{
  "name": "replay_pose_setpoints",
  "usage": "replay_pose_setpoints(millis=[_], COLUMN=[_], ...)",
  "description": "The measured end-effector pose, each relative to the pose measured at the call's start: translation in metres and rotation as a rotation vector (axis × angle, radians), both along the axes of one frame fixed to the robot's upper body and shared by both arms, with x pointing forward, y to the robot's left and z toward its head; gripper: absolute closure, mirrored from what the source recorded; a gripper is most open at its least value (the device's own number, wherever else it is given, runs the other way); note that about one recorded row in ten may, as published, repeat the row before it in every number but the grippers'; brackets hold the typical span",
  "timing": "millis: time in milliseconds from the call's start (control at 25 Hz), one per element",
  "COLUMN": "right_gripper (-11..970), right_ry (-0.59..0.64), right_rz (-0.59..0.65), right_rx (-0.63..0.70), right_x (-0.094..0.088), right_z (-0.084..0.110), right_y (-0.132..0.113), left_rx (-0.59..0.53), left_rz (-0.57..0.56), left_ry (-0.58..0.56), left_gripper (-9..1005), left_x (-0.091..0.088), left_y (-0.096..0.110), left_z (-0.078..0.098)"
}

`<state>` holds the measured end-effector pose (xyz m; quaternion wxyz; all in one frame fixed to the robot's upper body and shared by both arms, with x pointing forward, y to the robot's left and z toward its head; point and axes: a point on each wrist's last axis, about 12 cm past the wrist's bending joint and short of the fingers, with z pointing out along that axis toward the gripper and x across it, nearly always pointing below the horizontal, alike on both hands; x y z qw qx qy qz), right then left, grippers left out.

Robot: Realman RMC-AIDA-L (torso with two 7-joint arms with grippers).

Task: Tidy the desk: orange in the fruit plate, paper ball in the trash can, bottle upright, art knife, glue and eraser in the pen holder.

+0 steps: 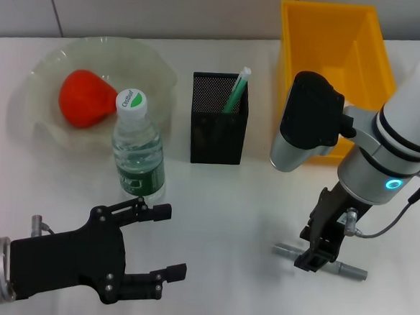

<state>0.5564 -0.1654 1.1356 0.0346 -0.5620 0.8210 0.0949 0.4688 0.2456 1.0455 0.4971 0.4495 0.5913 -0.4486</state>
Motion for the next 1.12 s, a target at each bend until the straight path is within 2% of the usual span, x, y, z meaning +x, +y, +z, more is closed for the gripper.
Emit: replay_pose_setpoints(millis=[200, 480, 1120], right_gripper=[474, 516, 632], right_ry=[-0.003, 0.003, 0.002], right_rz=[0.003, 0.016, 0.016], right_rx=[-0.002, -0.025, -0.038], right_x=[0.0005, -0.0013, -0.0023], right_z=[-0.0007, -0.0075, -0.0098], right_y=[0.0016, 0.0057, 0.0075], left_rx=[-0.002, -0.002, 0.001], left_rz=[-0.004, -0.006, -0.020], left_ry=[-0.001, -0.003, -0.002], left_gripper=[149, 149, 149], left_x=[-0.0003, 0.0000, -0.0004], left_y=[-0.0002, 0.0001, -0.0014], left_z=[0.0004, 0.0008, 0.0007])
